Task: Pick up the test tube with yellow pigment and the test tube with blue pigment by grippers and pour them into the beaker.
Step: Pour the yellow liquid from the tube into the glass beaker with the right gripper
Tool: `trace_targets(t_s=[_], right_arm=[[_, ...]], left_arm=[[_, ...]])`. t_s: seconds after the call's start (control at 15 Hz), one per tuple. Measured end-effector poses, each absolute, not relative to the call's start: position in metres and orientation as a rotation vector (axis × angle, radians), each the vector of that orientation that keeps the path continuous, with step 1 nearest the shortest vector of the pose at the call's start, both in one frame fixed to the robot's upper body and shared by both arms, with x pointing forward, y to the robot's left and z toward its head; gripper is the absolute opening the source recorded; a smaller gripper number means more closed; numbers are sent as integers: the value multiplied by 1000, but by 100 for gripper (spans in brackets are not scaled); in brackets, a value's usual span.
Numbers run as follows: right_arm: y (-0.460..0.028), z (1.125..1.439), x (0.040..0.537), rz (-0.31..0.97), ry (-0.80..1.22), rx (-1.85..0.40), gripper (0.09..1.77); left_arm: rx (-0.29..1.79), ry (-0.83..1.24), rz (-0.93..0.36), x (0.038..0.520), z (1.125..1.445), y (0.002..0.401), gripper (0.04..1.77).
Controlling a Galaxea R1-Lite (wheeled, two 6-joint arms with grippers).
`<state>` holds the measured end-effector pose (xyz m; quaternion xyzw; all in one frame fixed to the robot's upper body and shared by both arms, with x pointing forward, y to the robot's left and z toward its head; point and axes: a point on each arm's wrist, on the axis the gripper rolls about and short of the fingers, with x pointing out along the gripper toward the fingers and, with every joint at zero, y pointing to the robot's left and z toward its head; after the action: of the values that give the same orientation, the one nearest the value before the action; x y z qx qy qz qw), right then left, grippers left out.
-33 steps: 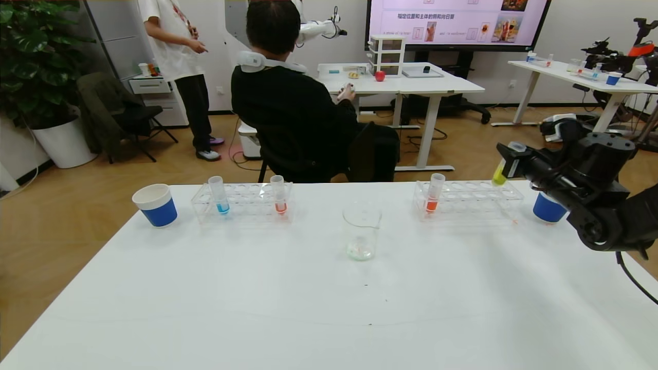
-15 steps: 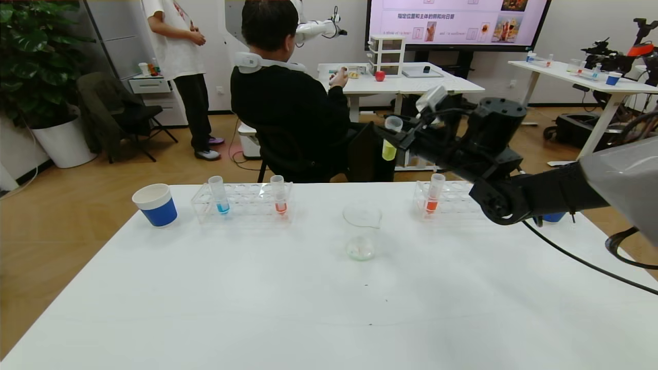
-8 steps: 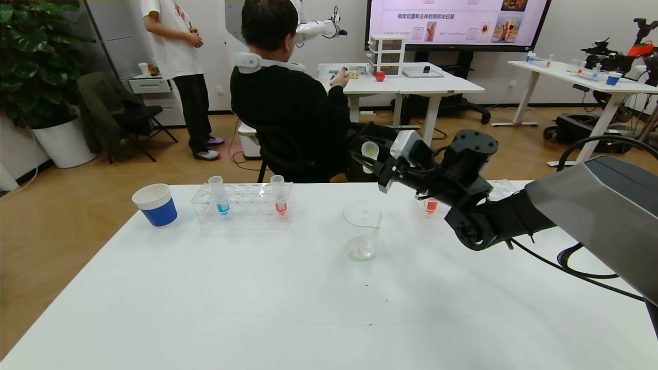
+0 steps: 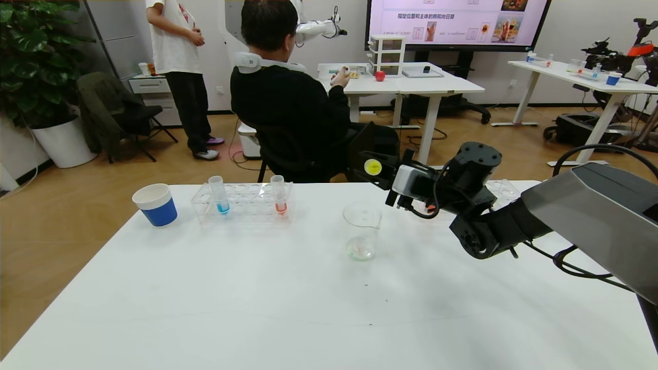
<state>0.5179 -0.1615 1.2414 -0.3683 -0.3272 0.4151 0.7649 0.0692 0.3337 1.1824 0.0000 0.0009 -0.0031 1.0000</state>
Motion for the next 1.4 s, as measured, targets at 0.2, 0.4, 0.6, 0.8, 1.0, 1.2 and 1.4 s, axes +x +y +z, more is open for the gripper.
trace_targets(t_s=[0.2,0.4,0.6,0.8,1.0,1.2,1.4], right_arm=[[-164,1241,520,929,-778,-869,51],[-163,1241,520,949,-840,-926,51],[-163,1234,522,962,-892,-989,51],[-162,1227,523,972,-926,-1034,51],[-163,1223,524,970,-958,-1077,51],[-161,1222,524,975,-989,-1104,51],[-162,1220,524,972,-1009,-1133,51]], left_arm=[[0,2,-6,69,1182,334,175],[0,2,-6,69,1182,334,175],[0,2,-7,69,1182,334,175],[0,2,-6,69,1182,334,175],[0,2,-6,69,1182,334,175],[0,2,-6,69,1182,334,175],[0,2,-6,69,1182,334,175]])
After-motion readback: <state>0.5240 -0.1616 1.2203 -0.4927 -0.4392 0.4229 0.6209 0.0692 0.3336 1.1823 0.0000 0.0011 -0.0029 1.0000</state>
